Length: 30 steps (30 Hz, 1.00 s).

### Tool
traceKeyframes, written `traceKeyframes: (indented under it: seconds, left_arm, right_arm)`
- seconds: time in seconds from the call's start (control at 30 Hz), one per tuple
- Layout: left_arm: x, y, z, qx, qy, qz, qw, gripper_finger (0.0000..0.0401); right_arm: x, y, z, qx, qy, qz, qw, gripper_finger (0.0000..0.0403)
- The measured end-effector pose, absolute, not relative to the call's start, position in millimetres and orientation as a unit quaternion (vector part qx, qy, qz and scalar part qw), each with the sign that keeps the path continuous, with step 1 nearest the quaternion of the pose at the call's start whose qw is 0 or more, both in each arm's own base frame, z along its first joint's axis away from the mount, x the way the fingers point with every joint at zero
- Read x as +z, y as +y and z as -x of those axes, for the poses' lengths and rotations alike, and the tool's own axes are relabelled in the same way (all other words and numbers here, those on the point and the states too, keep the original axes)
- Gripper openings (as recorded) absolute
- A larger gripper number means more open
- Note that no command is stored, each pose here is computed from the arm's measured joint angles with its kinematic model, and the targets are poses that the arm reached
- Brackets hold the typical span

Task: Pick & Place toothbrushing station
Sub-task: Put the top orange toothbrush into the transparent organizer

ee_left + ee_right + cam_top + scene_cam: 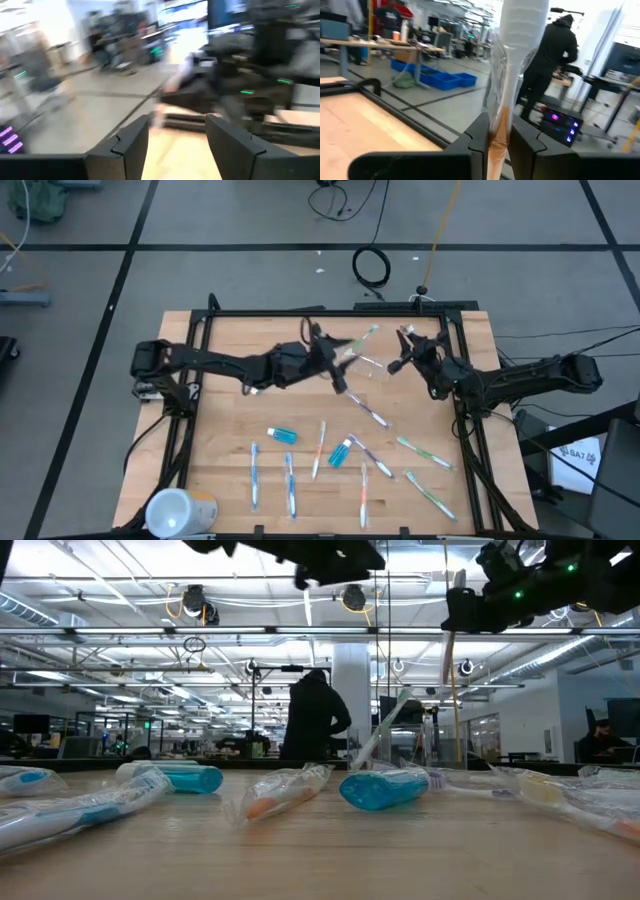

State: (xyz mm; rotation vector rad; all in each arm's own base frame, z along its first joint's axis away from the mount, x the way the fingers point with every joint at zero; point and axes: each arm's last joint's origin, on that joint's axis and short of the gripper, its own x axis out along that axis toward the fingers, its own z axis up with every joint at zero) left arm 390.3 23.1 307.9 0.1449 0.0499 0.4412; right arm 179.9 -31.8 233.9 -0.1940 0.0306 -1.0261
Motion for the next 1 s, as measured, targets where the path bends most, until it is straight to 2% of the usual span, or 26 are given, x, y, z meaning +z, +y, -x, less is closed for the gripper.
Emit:
traceKeyframes:
  seconds: [0.1, 0.3, 0.47, 0.57, 0.8, 1.0]
  left_arm:
    - [325.5, 28.4, -369.8, 0.255, 0.051, -0.051, 0.964, 0.0195]
    - [357.7, 31.6, -320.9, 0.253, 0.103, -0.028, 0.962, 0.0196]
    - [376.2, 29.2, -288.8, 0.247, 0.119, -0.025, 0.961, 0.0203]
    - [381.6, 28.3, -273.0, 0.247, 0.128, -0.026, 0.960, 0.0204]
    - [352.8, 30.0, -246.1, 0.281, 0.142, -0.001, 0.949, 0.0198]
    - [296.4, 37.9, -226.1, 0.329, 0.182, 0.042, 0.925, 0.0204]
  right_arm:
    - [231.3, -31.8, -179.2, -0.486, 0.020, 0.082, 0.870, 0.0037]
    - [223.4, -31.6, -179.4, -0.479, 0.043, 0.067, 0.874, 0.0037]
    - [220.9, -29.0, -182.8, -0.413, 0.026, 0.017, 0.910, 0.0038]
    - [217.0, -28.5, -183.1, -0.402, 0.035, 0.001, 0.915, 0.0038]
    - [204.4, -31.1, -180.6, -0.413, 0.073, -0.042, 0.907, 0.0038]
    - [194.6, -36.1, -178.6, -0.393, 0.110, -0.078, 0.909, 0.0039]
